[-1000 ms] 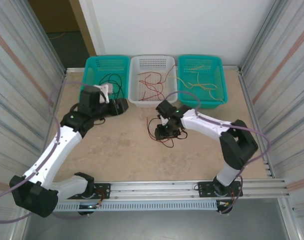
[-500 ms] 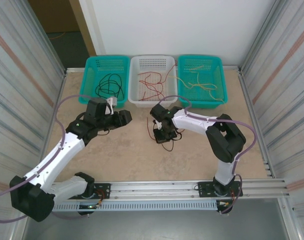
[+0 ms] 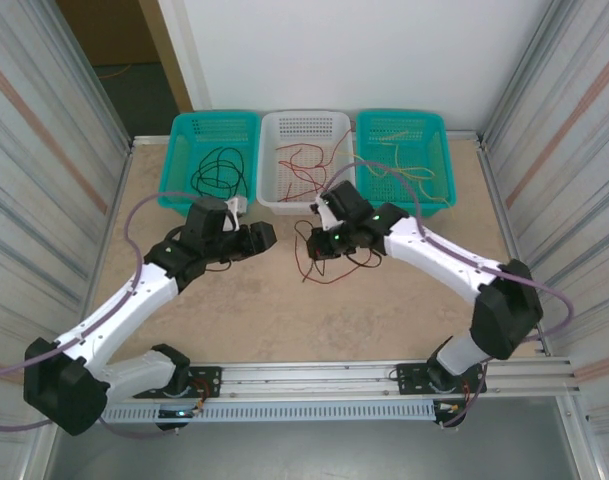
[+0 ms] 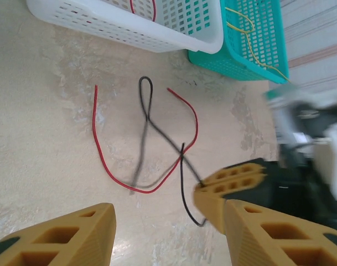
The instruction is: Untangle the cables
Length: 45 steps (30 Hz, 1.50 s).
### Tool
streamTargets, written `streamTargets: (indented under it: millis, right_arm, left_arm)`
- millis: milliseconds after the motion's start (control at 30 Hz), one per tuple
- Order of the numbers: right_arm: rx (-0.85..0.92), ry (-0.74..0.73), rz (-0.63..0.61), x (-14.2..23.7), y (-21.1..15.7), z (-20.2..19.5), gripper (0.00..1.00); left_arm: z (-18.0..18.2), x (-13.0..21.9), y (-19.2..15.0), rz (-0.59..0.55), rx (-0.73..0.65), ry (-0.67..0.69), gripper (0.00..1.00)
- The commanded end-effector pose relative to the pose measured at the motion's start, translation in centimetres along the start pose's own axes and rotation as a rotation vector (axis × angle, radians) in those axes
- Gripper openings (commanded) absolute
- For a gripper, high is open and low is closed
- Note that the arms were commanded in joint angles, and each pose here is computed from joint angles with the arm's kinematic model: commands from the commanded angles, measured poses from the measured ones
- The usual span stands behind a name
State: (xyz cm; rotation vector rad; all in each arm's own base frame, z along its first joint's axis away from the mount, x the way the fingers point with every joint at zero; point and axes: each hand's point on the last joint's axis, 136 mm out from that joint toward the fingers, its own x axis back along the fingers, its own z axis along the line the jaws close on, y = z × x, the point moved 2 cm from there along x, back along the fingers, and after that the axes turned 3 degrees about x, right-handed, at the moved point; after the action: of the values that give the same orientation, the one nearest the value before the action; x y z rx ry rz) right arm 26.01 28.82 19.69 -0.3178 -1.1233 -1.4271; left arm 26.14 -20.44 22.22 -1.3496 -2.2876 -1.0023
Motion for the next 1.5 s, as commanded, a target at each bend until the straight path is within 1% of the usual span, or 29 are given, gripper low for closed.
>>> streamTargets:
  millis: [0,133,267,533,900,1100,1300,1400,1467]
  right_arm:
    - [-0.067,0.17,-0.11,3.4,2.4,2.0,0.0]
    - [-0.079,0.296,-0.184,6.4,3.8,3.9,0.0]
    - [-0.073,0.386,-0.216,7.9,4.4,5.5,0.0]
    - [-0.041,0.457,-0.247,10.0,5.2,7.6,0.0]
    - [-0.009,0.584,-0.307,13.5,6.5,10.7,0.0]
    - [-0.009,0.631,-0.318,14.4,6.8,11.6,0.0]
    - [-0.012,0.682,-0.332,15.3,7.0,12.4,0.0]
    - [-0.012,0.703,-0.337,15.6,7.2,12.8,0.0]
    - [-0.011,0.707,-0.339,15.7,7.2,12.8,0.0]
  left_arm:
    - [-1.5,0.0,0.4,-0.012,0.003,-0.068,0.55]
    - [-2.3,-0.4,0.8,-0.016,0.017,-0.113,0.56]
    - [-3.5,-1.0,1.5,-0.02,0.043,-0.172,0.57]
    - [-4.7,-1.8,2.4,-0.036,0.045,-0.207,0.58]
    - [-4.0,-2.9,2.1,-0.032,0.049,-0.219,0.58]
    - [-4.5,-3.4,2.5,-0.03,0.034,-0.227,0.59]
    - [-4.1,-4.2,2.3,-0.019,0.044,-0.225,0.58]
    - [-4.0,-4.4,2.2,-0.018,0.055,-0.234,0.57]
    - [-3.9,-4.5,2.1,-0.013,0.058,-0.237,0.51]
